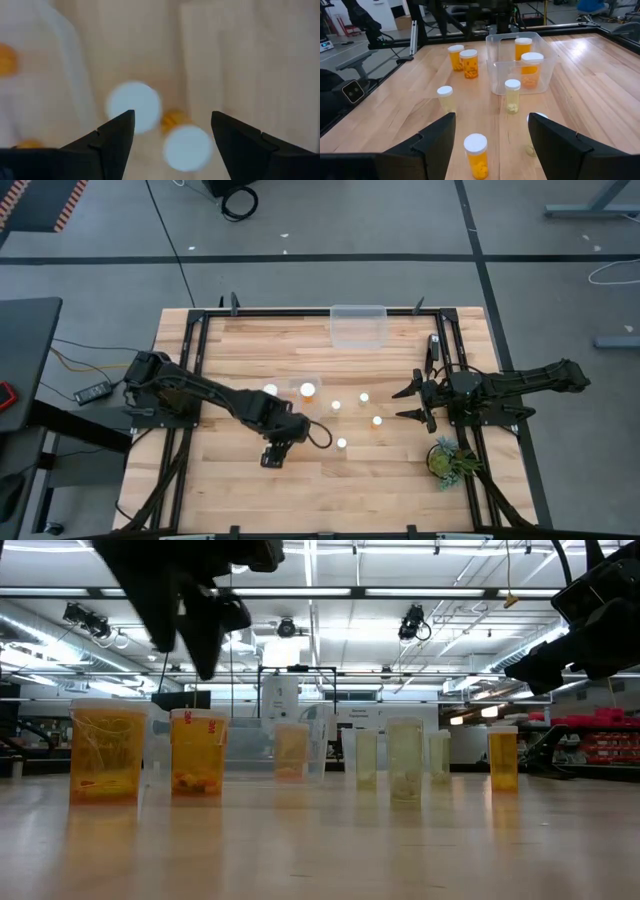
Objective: Pick and place medicine bottles into bin by pill shape (circle, oval)
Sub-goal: Put the large orange pill bottle into the bottom transparent bin
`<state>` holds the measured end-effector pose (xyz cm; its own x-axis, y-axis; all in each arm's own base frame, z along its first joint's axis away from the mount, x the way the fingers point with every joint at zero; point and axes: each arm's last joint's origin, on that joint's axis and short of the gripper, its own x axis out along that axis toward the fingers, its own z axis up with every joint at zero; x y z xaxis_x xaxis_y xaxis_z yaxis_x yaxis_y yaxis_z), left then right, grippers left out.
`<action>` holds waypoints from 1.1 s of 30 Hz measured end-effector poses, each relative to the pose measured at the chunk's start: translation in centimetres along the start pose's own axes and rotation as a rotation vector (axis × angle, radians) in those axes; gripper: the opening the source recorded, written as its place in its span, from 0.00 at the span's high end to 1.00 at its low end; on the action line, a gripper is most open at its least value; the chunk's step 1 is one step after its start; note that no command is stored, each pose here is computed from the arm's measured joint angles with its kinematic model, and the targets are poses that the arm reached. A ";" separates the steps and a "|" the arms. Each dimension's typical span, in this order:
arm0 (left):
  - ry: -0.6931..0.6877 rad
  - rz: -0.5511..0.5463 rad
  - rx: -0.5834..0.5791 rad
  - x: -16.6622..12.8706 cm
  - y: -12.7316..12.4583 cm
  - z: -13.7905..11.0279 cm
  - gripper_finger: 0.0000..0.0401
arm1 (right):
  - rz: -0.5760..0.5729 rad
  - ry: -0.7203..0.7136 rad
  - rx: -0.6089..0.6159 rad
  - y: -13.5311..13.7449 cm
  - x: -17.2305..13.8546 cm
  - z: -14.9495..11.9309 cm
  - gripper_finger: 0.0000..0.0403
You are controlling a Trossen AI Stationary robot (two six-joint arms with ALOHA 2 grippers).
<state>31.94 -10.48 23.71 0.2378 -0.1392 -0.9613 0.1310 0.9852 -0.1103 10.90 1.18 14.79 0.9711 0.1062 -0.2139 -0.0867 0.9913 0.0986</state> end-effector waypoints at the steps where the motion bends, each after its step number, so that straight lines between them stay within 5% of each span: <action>1: 0.005 -0.010 -0.004 0.0 -0.3 -0.1 0.33 | -0.001 0.004 0.000 0.0 0.0 0.0 0.36; 12: 0.156 0.027 -0.150 0.8 -1.7 -1.6 0.31 | -0.001 0.011 0.000 0.0 0.1 -0.1 0.36; 25: 0.201 0.051 -0.131 2.1 -2.4 -1.8 0.12 | -0.003 0.023 0.000 0.0 0.2 -0.2 0.36; 33: 0.186 0.085 -0.102 2.2 -2.9 -1.9 0.12 | -0.003 0.029 0.000 0.0 0.2 -0.2 0.36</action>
<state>30.29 -13.42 21.42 0.0611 -0.0437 -0.9972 0.0181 0.9989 -0.0426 11.03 1.19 14.53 0.9646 0.1050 -0.2419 -0.0834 0.9917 0.0980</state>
